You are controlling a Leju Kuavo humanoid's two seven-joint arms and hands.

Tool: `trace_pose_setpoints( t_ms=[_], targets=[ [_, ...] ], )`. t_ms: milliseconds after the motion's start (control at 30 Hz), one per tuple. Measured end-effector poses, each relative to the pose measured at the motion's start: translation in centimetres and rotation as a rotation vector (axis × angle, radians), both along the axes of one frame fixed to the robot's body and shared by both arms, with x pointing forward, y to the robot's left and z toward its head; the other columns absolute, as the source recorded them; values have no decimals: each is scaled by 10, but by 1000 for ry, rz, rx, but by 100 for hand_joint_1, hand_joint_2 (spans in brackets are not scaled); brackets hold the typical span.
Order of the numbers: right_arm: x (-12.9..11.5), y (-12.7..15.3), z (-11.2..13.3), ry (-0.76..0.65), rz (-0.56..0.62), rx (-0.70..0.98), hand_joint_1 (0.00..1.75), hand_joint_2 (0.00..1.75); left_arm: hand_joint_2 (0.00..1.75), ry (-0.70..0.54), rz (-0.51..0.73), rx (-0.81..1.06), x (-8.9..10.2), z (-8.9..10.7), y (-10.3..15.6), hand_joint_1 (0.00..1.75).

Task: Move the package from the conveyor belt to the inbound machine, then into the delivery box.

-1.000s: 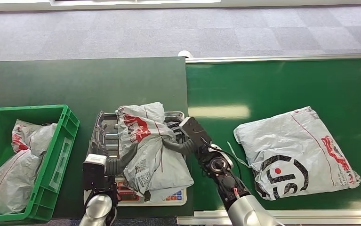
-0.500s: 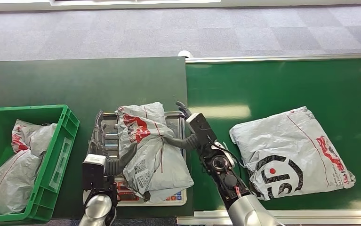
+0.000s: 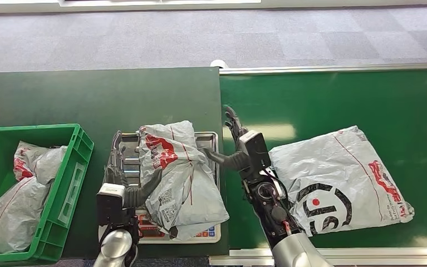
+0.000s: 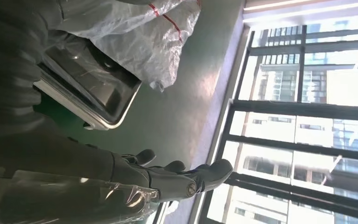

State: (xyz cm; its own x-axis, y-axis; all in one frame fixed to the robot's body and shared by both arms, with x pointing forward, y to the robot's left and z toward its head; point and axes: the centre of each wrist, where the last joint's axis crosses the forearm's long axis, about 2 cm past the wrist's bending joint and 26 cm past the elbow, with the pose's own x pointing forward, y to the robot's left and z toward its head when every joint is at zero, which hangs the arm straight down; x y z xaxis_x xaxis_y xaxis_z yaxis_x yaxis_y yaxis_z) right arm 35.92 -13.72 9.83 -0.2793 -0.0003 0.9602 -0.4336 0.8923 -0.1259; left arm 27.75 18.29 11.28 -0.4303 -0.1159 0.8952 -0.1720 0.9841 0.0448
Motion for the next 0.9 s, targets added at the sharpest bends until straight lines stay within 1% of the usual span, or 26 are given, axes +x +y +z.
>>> trace_pose_setpoints(
  t_ms=[167, 267, 700, 900],
  targets=[
    [2, -7, 3, -20, -112, 49, 0, 175, 175, -11, 2, -8, 0, 0, 0, 0],
    [2, -10, 4, -24, -157, 63, 0, 175, 175, -14, 1, -12, 0, -1, 0, 0],
    [2, -15, 4, -17, -208, 80, 0, 175, 175, -13, -5, -17, 0, -2, -2, 0],
    [2, -18, 3, -7, -223, 83, 0, 175, 175, -28, -86, 63, 0, -2, -10, 0]
  ],
)
